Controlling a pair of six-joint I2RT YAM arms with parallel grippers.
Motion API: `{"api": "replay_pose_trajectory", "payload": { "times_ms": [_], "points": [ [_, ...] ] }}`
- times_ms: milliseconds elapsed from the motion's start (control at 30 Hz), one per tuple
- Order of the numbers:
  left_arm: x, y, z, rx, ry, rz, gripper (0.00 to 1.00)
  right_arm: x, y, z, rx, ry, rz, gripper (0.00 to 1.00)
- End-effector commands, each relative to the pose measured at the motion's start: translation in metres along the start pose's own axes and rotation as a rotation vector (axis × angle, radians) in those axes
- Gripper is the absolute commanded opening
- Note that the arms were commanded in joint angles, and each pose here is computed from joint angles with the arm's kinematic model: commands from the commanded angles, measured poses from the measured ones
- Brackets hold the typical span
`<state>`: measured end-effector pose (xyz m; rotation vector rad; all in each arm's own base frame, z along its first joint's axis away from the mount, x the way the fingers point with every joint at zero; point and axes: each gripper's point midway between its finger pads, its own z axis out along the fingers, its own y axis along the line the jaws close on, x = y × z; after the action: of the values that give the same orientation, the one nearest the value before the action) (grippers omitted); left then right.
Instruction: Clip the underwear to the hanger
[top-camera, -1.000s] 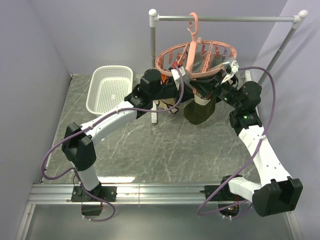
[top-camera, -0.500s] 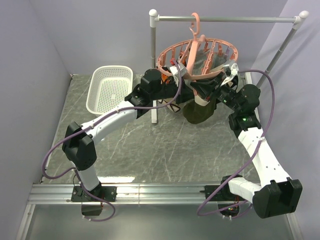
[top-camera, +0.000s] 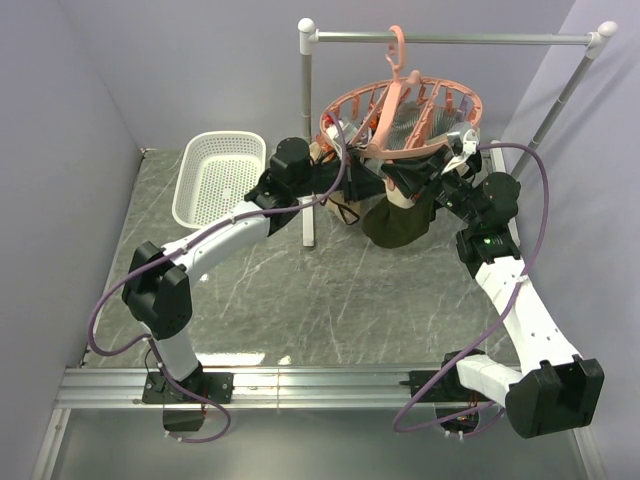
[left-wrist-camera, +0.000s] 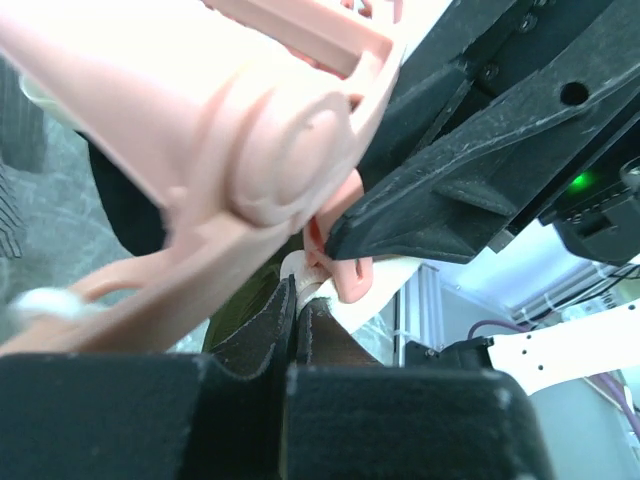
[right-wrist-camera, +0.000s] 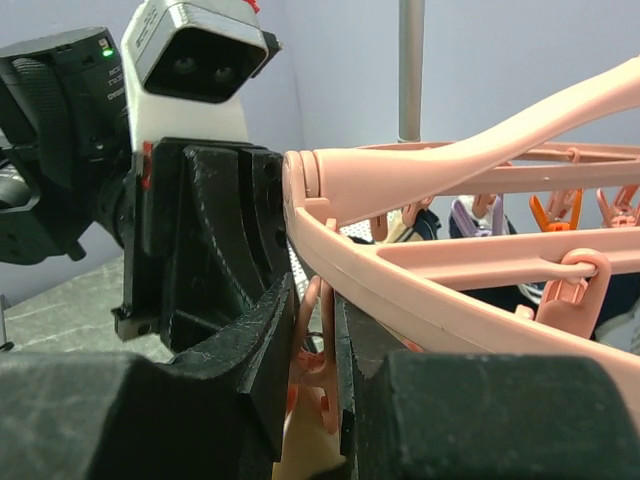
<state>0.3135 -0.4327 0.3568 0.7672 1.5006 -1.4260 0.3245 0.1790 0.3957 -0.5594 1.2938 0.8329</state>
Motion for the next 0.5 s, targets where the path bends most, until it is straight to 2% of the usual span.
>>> {"api": "replay_pose_trajectory", "payload": {
  "times_ms": [0, 467],
  "points": [
    [-0.047, -0.021, -0.013, 0.067, -0.125, 0.03, 0.0, -0.011, 0.041, -0.006, -0.169, -0.016, -0.053, 0.0],
    [-0.048, -0.046, -0.022, 0.207, -0.13, 0.026, 0.0, -0.007, 0.04, -0.005, -0.179, -0.014, -0.069, 0.0]
  ]
}}
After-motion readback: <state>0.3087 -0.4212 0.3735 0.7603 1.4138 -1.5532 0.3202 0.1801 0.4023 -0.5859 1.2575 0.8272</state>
